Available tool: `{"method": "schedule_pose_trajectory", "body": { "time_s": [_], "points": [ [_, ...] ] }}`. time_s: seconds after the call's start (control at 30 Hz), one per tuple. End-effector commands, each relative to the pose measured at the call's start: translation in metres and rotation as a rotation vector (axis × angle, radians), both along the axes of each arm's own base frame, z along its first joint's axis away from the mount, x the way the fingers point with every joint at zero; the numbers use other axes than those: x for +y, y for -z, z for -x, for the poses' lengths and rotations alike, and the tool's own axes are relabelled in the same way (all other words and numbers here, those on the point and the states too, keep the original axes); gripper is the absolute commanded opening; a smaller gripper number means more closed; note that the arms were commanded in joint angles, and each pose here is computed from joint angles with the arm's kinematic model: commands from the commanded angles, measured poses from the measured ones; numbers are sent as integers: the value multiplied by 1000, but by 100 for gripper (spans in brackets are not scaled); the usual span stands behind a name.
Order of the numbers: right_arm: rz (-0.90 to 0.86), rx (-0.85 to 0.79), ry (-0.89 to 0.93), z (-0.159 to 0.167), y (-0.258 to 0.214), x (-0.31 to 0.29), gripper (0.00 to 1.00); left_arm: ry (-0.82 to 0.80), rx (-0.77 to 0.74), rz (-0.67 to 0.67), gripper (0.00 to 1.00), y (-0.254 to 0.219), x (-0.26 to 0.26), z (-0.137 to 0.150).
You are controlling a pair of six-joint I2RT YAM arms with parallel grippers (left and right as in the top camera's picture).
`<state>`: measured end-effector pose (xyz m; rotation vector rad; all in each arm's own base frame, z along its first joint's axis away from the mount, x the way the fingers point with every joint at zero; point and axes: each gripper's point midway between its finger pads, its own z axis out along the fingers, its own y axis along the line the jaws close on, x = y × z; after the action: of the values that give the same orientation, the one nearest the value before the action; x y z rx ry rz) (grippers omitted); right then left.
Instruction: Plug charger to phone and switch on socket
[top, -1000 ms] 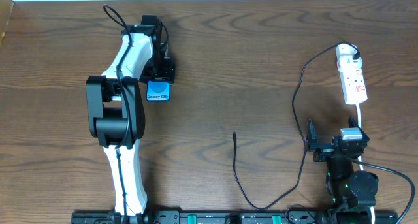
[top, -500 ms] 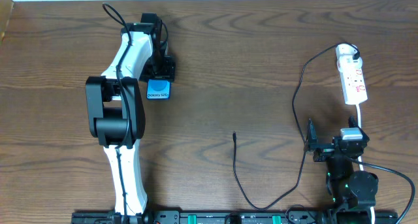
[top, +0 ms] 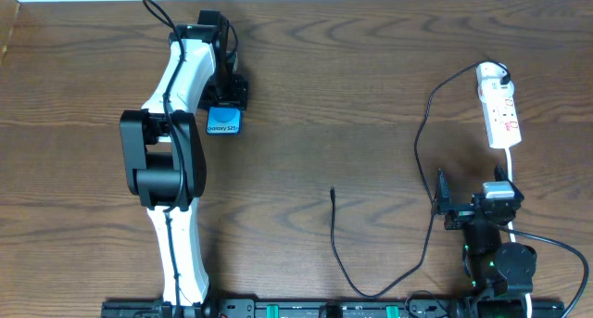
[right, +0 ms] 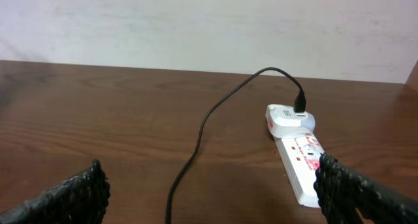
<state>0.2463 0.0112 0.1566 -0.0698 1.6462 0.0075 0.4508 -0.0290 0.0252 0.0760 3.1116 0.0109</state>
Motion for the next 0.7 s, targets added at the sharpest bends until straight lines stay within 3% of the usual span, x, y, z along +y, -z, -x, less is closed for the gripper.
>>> {"method": "schedule_pose_trajectory", "body": {
  "time_s": [0.0,0.67],
  "points": [
    [12,2,-1,0,1,0,99,-7,-64,3,7,-26,-1,-9],
    [12,2,-1,0,1,0,99,-7,-17,-1,8,-8,0,4]
  ]
}}
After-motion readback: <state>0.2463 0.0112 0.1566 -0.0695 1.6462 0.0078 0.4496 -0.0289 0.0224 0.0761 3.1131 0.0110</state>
